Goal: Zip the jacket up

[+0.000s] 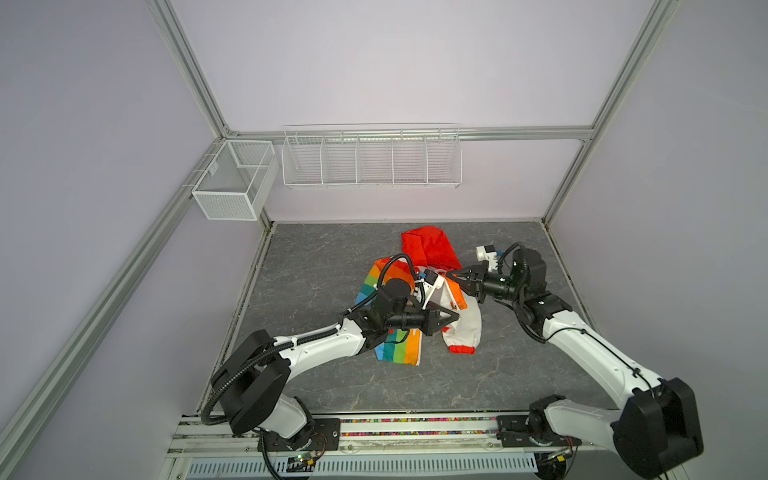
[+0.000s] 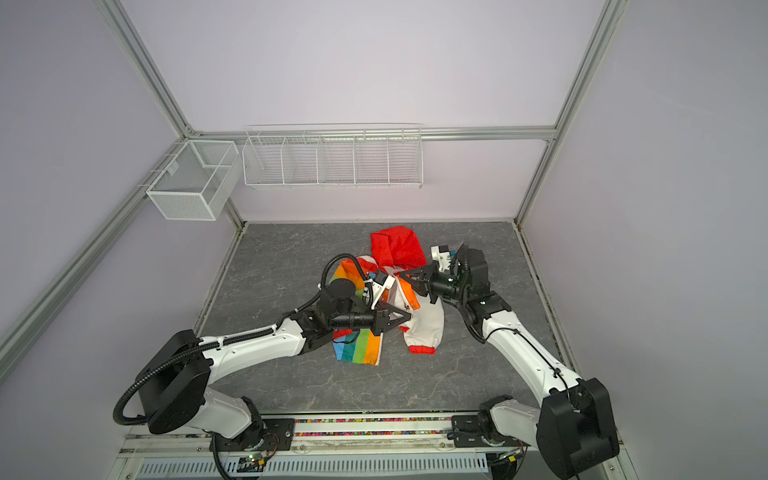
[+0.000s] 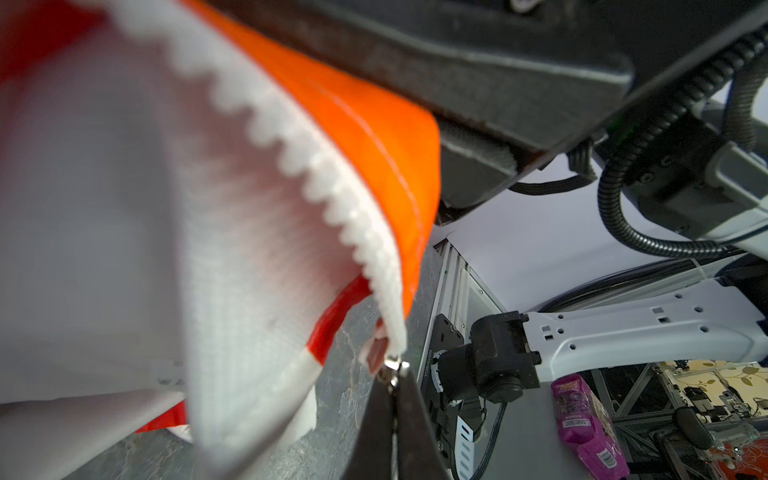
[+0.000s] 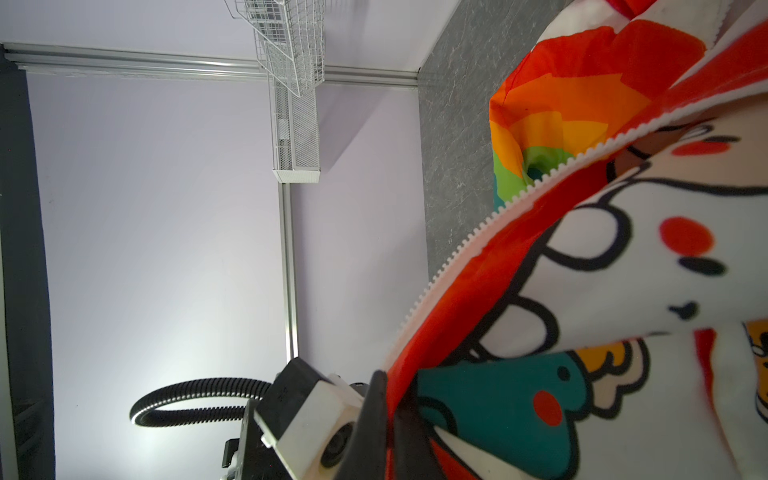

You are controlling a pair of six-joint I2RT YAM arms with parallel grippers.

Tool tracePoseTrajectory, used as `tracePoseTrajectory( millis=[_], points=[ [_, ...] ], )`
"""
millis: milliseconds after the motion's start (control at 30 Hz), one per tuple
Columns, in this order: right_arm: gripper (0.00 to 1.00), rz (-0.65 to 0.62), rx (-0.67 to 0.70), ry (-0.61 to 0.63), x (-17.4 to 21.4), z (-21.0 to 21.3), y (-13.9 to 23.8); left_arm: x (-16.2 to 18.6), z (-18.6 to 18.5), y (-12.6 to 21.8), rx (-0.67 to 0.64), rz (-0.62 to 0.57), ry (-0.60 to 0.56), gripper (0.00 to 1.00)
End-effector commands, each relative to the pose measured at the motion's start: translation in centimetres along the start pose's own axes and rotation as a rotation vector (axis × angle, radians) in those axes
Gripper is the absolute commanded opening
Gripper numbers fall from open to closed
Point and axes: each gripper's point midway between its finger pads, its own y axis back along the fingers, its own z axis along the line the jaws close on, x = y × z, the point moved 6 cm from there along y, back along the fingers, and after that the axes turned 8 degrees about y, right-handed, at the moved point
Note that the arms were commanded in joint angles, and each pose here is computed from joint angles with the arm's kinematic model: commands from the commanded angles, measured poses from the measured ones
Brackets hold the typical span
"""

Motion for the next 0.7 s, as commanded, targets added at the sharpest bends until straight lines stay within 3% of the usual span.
tracePoseTrajectory(
  millis=[0, 433, 667],
  points=[
    [0.06, -0.048, -0.041, 0.038, -0.4, 1.4, 0.7, 1.2, 0.7, -0.5, 0.006, 0.040, 0.022, 0.00],
    [0.06, -0.080, -0.068, 0.057, -0.9, 2.4, 0.9, 2.8, 1.9, -0.7, 0.000, 0.084, 0.076, 0.00],
    [0.06, 0.009, 0.063, 0.083, 0.5, 0.0, 0.9, 1.5, 0.2, 0.0, 0.006, 0.058, 0.044, 0.00]
  ],
)
